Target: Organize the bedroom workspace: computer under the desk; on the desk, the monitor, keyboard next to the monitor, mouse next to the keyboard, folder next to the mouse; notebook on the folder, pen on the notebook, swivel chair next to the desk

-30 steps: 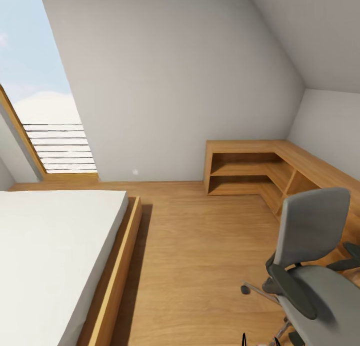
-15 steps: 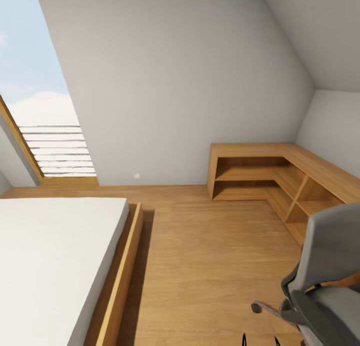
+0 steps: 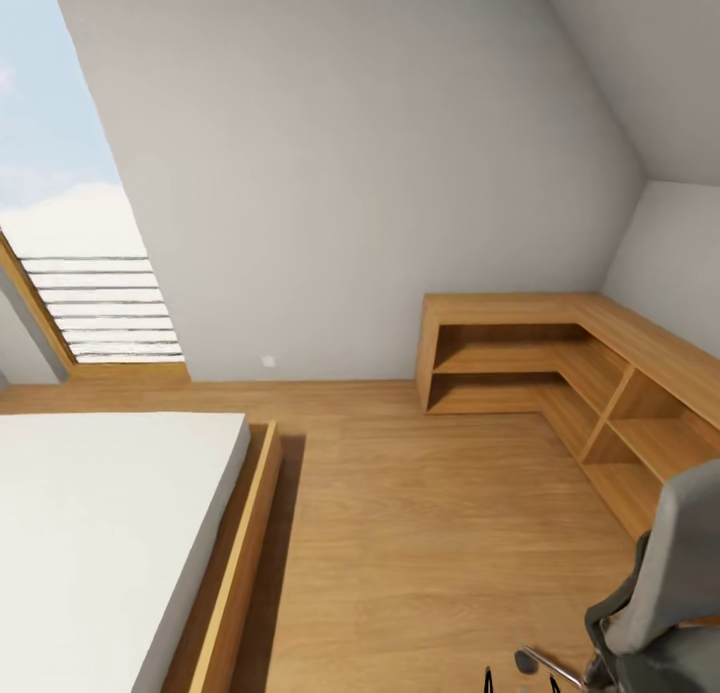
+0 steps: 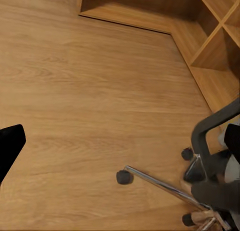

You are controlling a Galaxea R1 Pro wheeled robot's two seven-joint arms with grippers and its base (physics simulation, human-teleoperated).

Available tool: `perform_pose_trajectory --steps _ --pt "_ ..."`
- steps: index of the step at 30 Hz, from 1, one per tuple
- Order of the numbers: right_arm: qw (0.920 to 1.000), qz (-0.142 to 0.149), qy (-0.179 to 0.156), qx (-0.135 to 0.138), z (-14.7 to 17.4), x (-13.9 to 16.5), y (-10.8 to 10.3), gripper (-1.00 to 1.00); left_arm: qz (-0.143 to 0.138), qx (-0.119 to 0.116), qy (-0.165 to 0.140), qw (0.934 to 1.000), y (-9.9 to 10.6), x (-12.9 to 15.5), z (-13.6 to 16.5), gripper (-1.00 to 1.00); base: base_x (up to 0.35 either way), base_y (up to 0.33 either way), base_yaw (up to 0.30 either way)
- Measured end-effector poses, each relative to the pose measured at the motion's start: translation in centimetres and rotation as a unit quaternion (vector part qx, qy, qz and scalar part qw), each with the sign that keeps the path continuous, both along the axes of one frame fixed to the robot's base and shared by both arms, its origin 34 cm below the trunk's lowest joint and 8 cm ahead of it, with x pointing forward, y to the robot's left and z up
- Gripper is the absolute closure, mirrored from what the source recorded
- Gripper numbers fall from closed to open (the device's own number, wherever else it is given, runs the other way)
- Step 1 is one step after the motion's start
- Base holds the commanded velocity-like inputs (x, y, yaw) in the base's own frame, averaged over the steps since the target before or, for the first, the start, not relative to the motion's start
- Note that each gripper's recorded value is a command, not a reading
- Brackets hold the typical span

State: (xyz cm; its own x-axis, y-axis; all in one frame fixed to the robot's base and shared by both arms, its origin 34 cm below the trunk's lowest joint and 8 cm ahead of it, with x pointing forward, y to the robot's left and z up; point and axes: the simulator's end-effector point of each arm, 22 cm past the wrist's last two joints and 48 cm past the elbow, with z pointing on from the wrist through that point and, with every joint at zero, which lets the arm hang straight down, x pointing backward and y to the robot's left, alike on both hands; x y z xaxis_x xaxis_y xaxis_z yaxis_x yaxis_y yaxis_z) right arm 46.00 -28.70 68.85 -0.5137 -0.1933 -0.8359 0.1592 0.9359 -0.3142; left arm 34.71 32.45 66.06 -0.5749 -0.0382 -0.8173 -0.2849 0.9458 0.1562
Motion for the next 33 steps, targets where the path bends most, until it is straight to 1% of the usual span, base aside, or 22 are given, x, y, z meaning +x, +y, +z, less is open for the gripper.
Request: perform_pose_trajectory --steps 33 --pt "1.0000 0.000 0.000 0.000 0.01 0.03 -0.02 -1.00 -0.001 0.000 0.000 1.0000 -0.03 0.01 0.00 -1.00 0.322 0.000 0.000"
